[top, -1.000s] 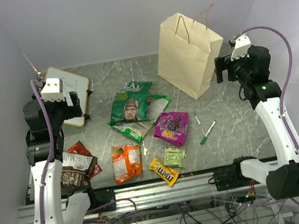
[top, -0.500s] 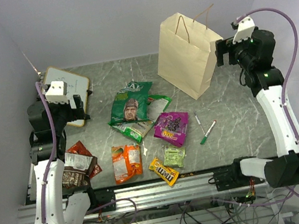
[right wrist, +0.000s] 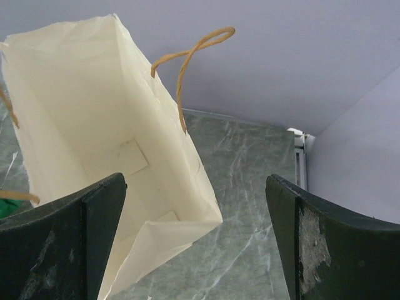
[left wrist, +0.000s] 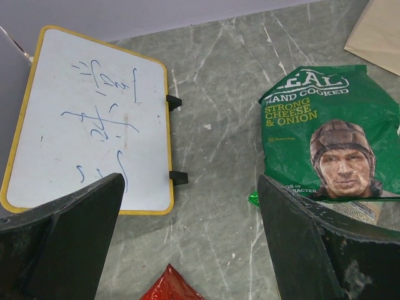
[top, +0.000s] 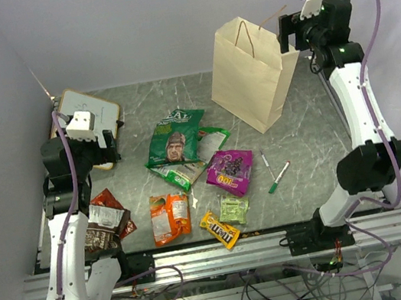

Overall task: Place the snacks into the paper bag
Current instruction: Move the paper bag to the center of the board.

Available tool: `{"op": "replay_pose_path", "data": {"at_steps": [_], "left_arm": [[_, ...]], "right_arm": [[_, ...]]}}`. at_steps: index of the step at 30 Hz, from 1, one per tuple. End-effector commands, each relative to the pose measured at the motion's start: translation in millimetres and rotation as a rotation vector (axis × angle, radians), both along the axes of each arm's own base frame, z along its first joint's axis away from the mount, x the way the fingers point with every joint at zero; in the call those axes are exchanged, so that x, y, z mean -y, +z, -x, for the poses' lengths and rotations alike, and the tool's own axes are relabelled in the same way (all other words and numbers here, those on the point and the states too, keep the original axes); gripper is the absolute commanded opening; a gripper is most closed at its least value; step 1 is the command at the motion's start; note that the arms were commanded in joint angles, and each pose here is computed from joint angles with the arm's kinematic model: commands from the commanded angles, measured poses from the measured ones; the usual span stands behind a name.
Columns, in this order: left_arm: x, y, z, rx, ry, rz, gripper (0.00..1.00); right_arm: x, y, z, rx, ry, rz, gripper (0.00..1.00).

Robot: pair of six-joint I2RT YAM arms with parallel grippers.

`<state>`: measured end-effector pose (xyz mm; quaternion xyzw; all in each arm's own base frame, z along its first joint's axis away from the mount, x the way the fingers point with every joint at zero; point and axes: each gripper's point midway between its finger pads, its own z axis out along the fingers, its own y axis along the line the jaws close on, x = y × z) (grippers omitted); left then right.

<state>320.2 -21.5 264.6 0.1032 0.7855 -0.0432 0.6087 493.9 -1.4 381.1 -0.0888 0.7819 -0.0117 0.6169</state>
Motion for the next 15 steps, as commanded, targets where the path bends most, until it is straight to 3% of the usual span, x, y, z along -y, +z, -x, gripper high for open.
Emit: {"op": "replay_pose_path", "data": {"at_steps": [1,8,15], "left_arm": [[8.0,9.1,-2.8,0.042,-0.045,-0.003,0.98],[14.4,4.8,-0.2,0.036,-0.088,0.004,0.98],[13.4,1.7,2.5,0.038,-0.091,0.001,0.98]], "right_arm": [[-1.4,-19.6,-9.7,-0.094,-0.006,-0.030,0.94],[-1.6,-35.9,-47.3,-0.156,0.026,0.005,0.85],[-1.9,-70.8,-73.5,-0.239,0.057,0.033,0.68]]}}
